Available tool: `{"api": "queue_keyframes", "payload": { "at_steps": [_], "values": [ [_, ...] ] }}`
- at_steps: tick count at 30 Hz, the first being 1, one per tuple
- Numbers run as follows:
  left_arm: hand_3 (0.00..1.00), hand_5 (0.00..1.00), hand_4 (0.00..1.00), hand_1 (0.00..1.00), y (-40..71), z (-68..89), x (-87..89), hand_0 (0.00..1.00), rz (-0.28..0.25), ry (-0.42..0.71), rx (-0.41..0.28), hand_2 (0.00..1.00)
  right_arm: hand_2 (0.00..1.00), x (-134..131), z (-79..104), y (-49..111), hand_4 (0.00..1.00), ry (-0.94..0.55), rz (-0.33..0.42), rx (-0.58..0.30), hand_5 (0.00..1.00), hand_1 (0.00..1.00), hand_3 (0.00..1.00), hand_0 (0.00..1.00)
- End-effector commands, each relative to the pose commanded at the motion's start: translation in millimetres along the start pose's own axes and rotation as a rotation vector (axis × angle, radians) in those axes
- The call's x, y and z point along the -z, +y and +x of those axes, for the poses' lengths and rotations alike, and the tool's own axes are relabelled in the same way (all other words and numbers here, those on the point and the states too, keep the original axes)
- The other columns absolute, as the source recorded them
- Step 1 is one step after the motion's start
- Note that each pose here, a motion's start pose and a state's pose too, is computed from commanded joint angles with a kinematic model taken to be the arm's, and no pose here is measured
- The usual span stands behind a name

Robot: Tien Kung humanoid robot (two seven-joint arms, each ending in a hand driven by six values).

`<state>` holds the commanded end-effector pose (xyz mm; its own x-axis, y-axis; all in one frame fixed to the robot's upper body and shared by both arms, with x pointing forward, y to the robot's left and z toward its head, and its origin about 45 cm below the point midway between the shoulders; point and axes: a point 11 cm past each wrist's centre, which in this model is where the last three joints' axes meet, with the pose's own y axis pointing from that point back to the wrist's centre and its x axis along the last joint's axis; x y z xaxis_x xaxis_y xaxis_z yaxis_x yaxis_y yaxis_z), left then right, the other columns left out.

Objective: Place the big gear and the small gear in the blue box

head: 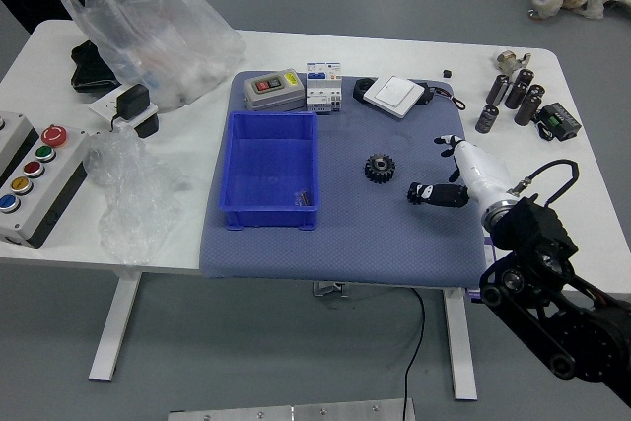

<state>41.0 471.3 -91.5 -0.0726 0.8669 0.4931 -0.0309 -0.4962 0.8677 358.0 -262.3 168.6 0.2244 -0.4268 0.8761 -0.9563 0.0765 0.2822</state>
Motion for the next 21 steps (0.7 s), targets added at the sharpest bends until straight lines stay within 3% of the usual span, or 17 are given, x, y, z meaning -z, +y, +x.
{"api": "queue_keyframes", "payload": {
  "at_steps": [21],
  "values": [
    [0.663, 0.274, 0.696, 0.519, 0.0, 1.4, -2.1, 0.622, -0.003, -0.003, -0.002, 0.517, 0.698, -1, -24.7, -8.4, 0.877, 0.049, -0.010, 0.058, 0.320, 0.469, 0.821, 0.308]
  ]
}}
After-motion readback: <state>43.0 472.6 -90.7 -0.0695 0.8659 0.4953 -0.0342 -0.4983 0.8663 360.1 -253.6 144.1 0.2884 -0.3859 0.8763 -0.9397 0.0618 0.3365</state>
